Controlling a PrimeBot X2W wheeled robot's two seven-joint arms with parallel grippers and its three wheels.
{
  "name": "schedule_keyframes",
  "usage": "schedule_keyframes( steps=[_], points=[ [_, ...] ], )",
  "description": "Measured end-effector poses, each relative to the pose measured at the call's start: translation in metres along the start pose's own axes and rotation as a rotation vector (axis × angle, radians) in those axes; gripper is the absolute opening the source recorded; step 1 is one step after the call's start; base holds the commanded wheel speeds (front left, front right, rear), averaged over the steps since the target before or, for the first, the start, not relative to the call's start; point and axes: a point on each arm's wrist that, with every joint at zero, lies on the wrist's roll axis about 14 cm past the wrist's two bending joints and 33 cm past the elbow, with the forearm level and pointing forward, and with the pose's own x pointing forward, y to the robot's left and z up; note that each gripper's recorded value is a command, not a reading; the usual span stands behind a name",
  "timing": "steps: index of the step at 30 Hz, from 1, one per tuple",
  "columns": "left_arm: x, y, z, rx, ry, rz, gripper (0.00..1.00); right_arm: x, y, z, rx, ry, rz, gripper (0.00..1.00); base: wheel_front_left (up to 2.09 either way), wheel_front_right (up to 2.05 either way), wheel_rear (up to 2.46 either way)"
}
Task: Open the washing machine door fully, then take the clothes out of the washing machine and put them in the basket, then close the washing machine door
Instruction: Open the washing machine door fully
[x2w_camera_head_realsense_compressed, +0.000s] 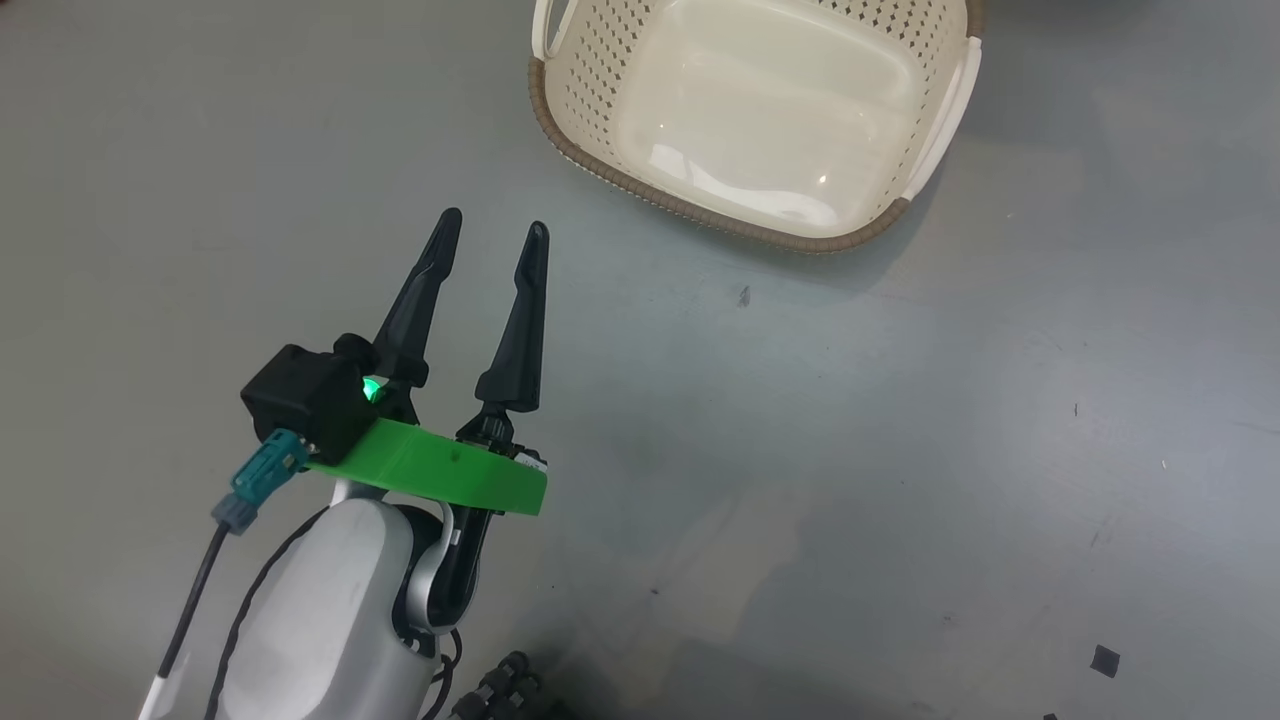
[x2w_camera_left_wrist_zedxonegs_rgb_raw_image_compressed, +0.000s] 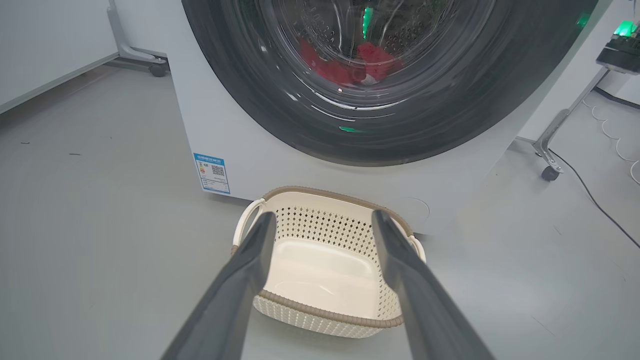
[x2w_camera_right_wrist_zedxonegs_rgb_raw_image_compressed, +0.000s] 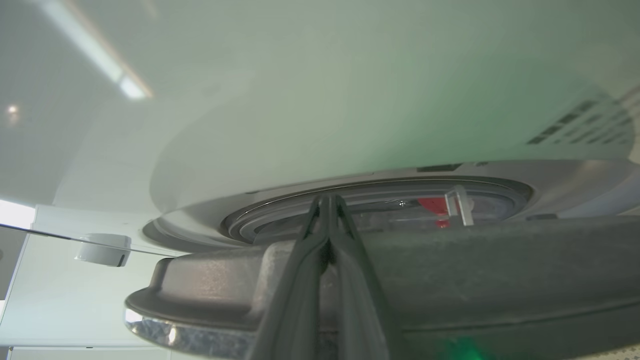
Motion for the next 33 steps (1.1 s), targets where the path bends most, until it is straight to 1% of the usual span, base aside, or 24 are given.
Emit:
schedule_keyframes(
  steps=[15,21,33],
  points=[
    [0.0,-0.003,0.001,-0.003,-0.002,-0.009,1.0,-0.002,-0.01,-0.001,0.02,0.028,-0.05,0.0,0.0,0.0,0.0],
    [-0.001,-0.006,0.005,-0.002,-0.011,-0.017,1.0,-0.005,-0.006,-0.005,0.04,0.048,-0.052,0.0,0.0,0.0,0.0],
    [-0.005,-0.015,0.017,0.012,-0.041,-0.039,1.0,-0.021,-0.02,-0.022,0.075,0.091,-0.11,0.0,0.0,0.0,0.0]
  ],
)
